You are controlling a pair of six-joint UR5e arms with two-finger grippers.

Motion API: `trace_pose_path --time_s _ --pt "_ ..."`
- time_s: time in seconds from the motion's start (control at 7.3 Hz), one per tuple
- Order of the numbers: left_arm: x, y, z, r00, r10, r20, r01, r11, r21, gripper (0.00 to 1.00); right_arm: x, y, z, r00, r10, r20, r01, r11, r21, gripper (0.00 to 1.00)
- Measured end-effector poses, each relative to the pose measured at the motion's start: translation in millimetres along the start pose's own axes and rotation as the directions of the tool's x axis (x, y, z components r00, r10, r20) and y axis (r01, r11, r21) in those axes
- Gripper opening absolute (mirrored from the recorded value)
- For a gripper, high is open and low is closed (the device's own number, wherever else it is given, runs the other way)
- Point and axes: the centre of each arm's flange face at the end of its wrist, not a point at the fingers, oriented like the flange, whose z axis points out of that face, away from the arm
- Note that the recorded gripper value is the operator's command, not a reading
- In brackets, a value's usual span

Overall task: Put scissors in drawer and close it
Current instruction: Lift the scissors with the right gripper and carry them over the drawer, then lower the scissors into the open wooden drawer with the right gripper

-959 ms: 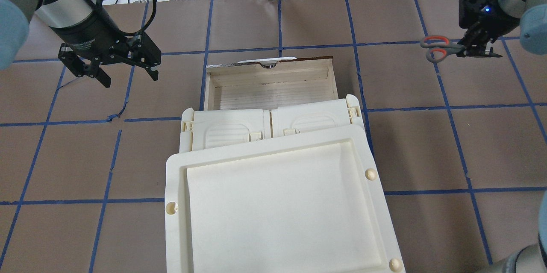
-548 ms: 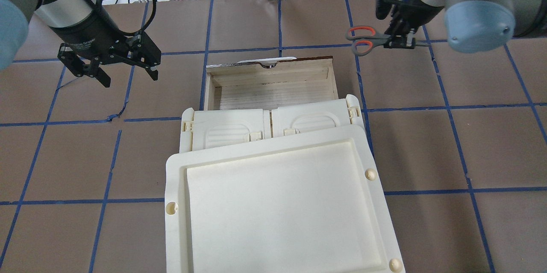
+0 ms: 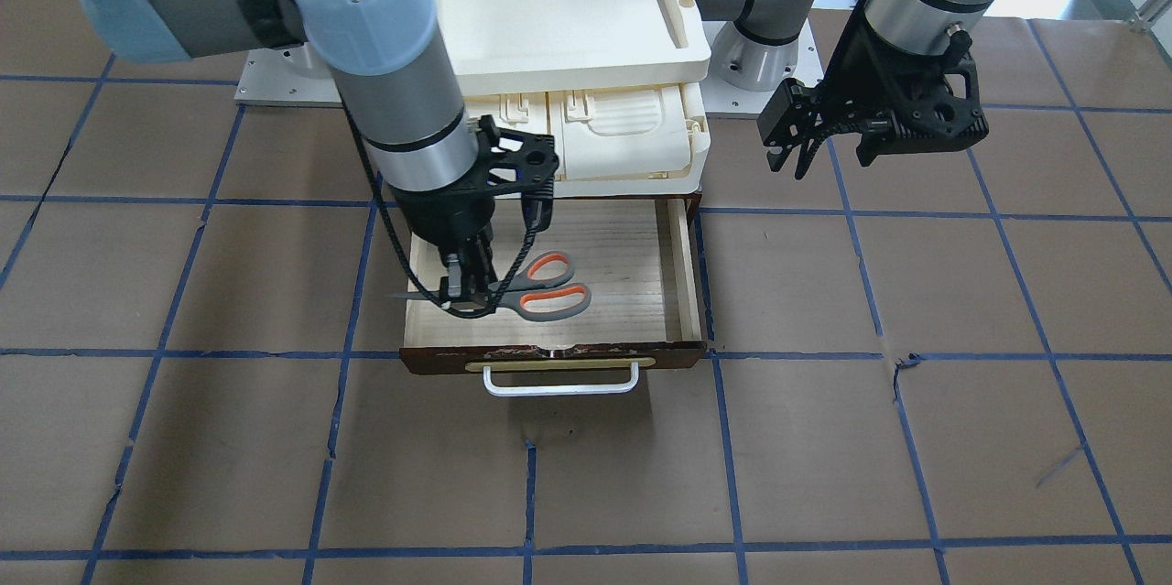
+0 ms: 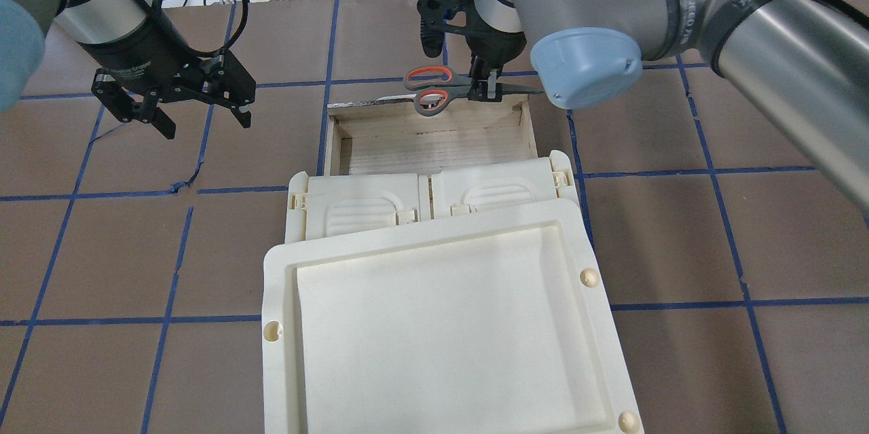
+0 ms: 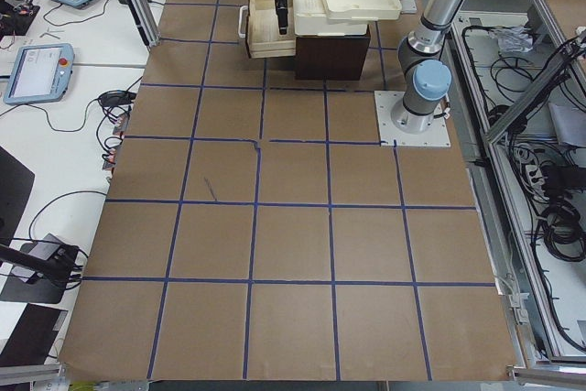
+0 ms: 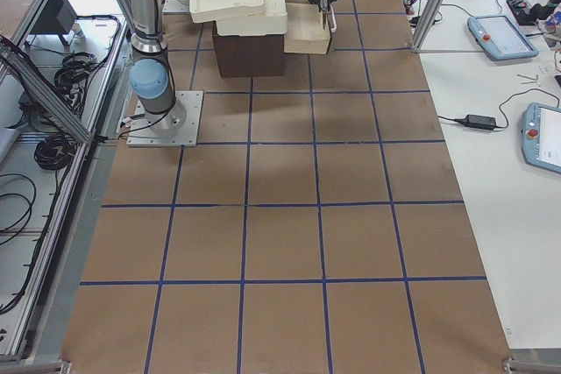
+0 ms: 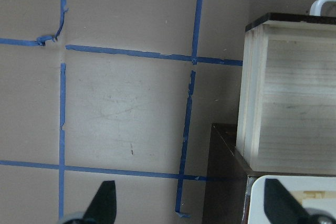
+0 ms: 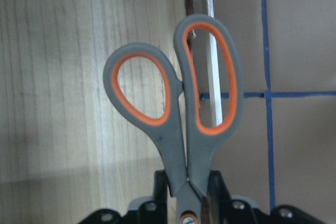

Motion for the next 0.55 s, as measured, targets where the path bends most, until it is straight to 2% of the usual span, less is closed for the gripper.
trace_pose_path --time_s 0.27,0.55 --pt "0 0 0 1.0 0.0 0.0 0.0 1.0 0.0 1.0 -13 -32 25 0.999 -0.019 0.03 0.02 0.999 -0.03 0.0" --pt "0 0 0 1.0 0.0 -0.001 0.0 1.0 0.0 1.0 -15 -45 44 0.998 -0.029 0.047 0.031 0.999 -0.039 0.0"
